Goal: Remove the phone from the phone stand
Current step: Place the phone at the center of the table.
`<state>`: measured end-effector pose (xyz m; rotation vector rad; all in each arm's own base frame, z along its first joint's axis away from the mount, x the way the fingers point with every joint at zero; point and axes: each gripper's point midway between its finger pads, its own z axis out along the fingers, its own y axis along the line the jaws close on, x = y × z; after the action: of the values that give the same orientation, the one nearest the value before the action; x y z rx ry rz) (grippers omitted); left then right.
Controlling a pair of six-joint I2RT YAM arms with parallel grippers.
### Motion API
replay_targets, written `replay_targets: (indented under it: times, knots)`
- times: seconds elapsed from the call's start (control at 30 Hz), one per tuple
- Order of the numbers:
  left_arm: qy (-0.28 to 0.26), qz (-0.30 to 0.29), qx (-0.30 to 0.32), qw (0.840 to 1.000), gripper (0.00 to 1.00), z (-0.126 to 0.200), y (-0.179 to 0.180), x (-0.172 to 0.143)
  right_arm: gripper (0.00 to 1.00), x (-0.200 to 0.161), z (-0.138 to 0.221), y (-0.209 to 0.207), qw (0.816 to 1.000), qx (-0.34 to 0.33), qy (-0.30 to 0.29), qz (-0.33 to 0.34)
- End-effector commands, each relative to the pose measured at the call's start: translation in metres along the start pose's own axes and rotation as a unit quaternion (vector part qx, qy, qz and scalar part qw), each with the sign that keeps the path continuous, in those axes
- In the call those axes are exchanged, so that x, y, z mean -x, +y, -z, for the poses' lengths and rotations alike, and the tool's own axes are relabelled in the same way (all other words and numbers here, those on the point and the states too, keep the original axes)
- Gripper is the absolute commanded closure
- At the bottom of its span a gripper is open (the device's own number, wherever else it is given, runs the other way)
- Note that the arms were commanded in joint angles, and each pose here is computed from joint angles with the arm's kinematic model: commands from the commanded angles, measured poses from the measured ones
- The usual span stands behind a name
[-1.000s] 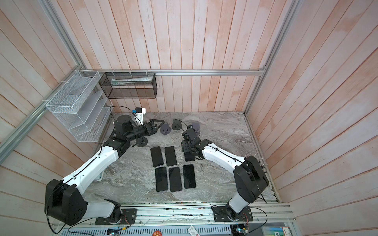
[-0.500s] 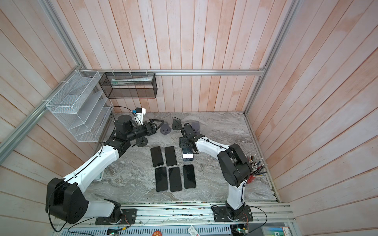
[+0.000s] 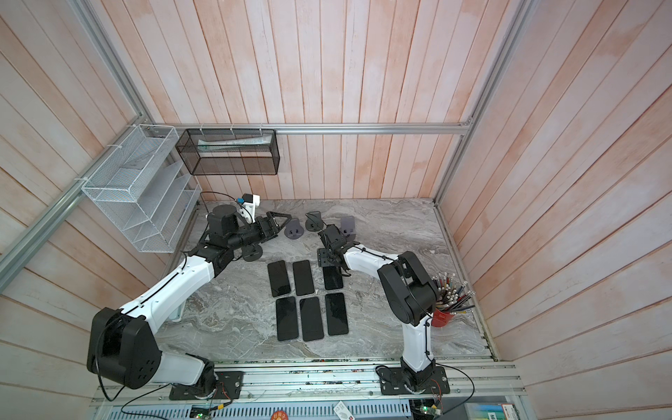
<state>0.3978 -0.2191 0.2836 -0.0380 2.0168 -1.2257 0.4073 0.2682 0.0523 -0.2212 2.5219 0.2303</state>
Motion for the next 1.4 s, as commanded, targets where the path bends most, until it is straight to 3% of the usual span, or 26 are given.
replay_targets:
  times: [0.0, 0.6, 0.8, 1.03, 1.23, 1.37]
  knots:
    - [0.002, 0.003, -0.007, 1.000, 0.01, -0.001, 0.003, -0.001, 0.33, -0.001, -0.012, 0.000, 1.000, 0.004, 0.000, -0.012]
    - [0.007, 0.005, -0.002, 1.000, 0.01, -0.004, 0.008, -0.004, 0.27, -0.026, -0.022, -0.003, 0.999, 0.016, 0.018, -0.035]
    - [0.006, 0.004, -0.003, 1.000, 0.01, -0.004, 0.007, -0.003, 0.26, -0.012, -0.009, -0.005, 0.999, 0.007, -0.004, -0.032]
    - [-0.006, -0.016, -0.022, 1.000, 0.01, 0.006, -0.011, 0.005, 0.21, 0.046, 0.053, 0.004, 0.996, 0.024, -0.080, -0.017]
    - [-0.064, -0.093, 0.023, 0.993, 0.01, 0.029, -0.018, 0.029, 0.18, 0.083, 0.131, 0.005, 0.985, 0.057, -0.165, -0.008]
    - [-0.125, -0.158, 0.048, 0.978, 0.00, 0.055, -0.037, 0.048, 0.14, 0.087, 0.189, -0.004, 0.970, 0.073, -0.231, 0.008]
